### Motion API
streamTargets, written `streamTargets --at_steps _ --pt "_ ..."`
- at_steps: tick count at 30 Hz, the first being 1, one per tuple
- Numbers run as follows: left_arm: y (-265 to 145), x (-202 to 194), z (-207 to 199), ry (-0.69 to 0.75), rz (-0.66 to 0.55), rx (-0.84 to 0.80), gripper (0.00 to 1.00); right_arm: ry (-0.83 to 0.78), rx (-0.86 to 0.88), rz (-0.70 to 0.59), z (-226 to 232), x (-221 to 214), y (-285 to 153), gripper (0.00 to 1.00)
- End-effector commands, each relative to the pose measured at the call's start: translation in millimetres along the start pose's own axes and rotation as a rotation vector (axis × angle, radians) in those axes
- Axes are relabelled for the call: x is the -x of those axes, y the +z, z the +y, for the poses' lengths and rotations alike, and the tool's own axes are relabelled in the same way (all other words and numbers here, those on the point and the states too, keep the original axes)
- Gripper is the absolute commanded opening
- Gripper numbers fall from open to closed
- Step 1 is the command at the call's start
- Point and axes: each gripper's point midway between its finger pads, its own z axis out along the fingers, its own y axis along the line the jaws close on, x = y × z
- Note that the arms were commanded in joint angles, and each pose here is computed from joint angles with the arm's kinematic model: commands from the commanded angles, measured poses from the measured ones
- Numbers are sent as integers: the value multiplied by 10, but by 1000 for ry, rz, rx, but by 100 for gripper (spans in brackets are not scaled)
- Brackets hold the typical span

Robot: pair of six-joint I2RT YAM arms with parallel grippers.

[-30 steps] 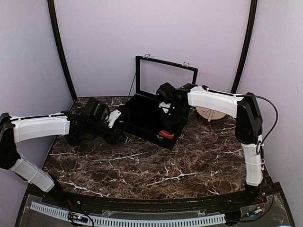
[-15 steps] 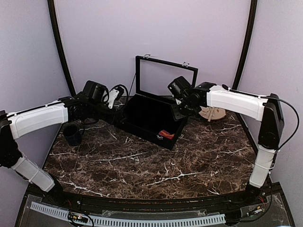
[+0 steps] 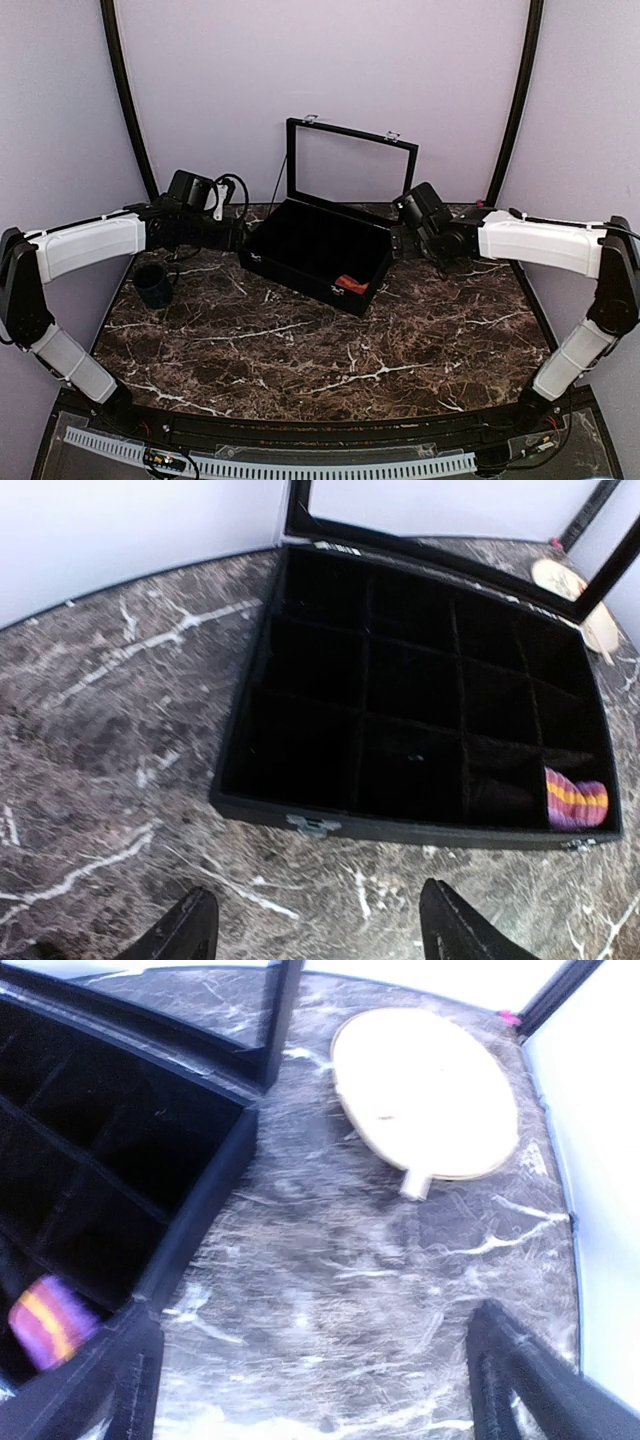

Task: Roll the socks
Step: Reset both arms

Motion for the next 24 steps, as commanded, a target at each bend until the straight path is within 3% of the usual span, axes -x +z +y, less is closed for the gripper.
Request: streamTargets --at_steps 1,6,13,24 --pt "-334 489 180 26 -201 114 72 150 -155 -240 -489 269 -195 99" --pt "-542 749 437 54 -330 212 75 222 -239 -364 -886 349 -394 99" --pt "-754 763 793 21 -573 253 75 191 -319 -329 -1067 281 -395 99" --pt "-601 627 880 56 -562 265 75 212 -432 -267 -1168 127 -384 99"
